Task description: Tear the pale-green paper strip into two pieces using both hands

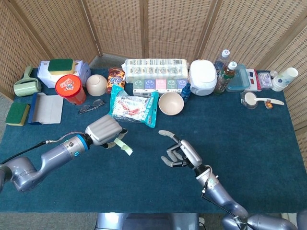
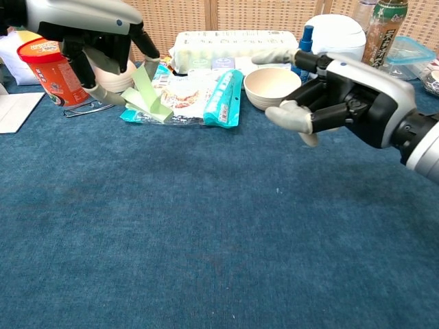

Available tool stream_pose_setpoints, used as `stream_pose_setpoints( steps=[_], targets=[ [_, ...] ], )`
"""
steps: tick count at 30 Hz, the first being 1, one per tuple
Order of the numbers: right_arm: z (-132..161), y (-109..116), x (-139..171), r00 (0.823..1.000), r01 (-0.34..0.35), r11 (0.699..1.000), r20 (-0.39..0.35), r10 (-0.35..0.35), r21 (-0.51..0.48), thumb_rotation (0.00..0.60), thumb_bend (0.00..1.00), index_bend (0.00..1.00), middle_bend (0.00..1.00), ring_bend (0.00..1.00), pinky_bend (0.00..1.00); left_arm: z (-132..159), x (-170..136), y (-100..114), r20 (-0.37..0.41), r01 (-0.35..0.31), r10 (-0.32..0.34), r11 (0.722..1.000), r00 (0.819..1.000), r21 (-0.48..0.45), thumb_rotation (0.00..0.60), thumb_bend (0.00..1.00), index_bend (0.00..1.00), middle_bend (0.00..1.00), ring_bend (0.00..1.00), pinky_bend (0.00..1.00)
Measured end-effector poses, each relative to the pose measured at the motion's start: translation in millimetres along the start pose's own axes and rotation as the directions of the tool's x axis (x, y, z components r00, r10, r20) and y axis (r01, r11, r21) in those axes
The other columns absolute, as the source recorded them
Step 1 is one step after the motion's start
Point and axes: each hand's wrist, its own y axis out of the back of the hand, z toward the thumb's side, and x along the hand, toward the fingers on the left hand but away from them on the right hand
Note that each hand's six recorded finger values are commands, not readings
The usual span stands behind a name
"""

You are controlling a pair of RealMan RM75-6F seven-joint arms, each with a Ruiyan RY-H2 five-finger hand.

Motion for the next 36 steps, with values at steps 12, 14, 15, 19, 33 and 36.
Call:
stream_pose_setpoints(
  steps=[12,14,15,19,33,36],
  targets=[
    [7,-17,-8,0.998,-0.052,0.998,-0.019,0.052,-0.017,0.6,0.36,0.2,0.93,0.99,0.77,7,10,1,0.019,0.005,-0.004,1.0,1.0,-0.009,0.6,0.43,0.74,1.0,1.0,1.0],
    [8,-20,-9,0.998,-0.059,0.998,-0.021,0.059,-0.018,0.6,0.36,0.21,0.93,0.99,0.77,9,12,1,0.024,0.006,-0.006,1.0,1.0,-0.01,0.6,0.43,0.74,1.0,1.0,1.0],
    [9,-22,-10,0.998,-0.063,0.998,-0.023,0.062,-0.021,0.6,0.36,0.21,0.93,0.99,0.77,10,13,1,0.026,0.007,-0.006,1.0,1.0,-0.009,0.6,0.43,0.74,1.0,1.0,1.0],
    [11,-27,-12,0.997,-0.073,0.997,-0.028,0.073,-0.026,0.6,0.36,0.21,0.93,0.99,0.77,13,16,2,0.033,0.006,-0.006,1.0,0.999,-0.012,0.6,0.43,0.74,1.0,1.0,1.0],
    [17,-42,-20,0.994,-0.105,0.994,-0.032,0.104,-0.03,0.6,0.36,0.24,0.93,0.99,0.77,19,19,1,0.044,0.006,-0.005,1.0,0.999,-0.019,0.6,0.43,0.74,1.0,1.0,1.0],
    [18,-44,-22,0.993,-0.111,0.993,-0.032,0.11,-0.031,0.6,0.36,0.24,0.93,0.99,0.77,20,20,1,0.046,0.007,-0.006,1.0,0.999,-0.019,0.6,0.43,0.74,1.0,1.0,1.0]
  ],
)
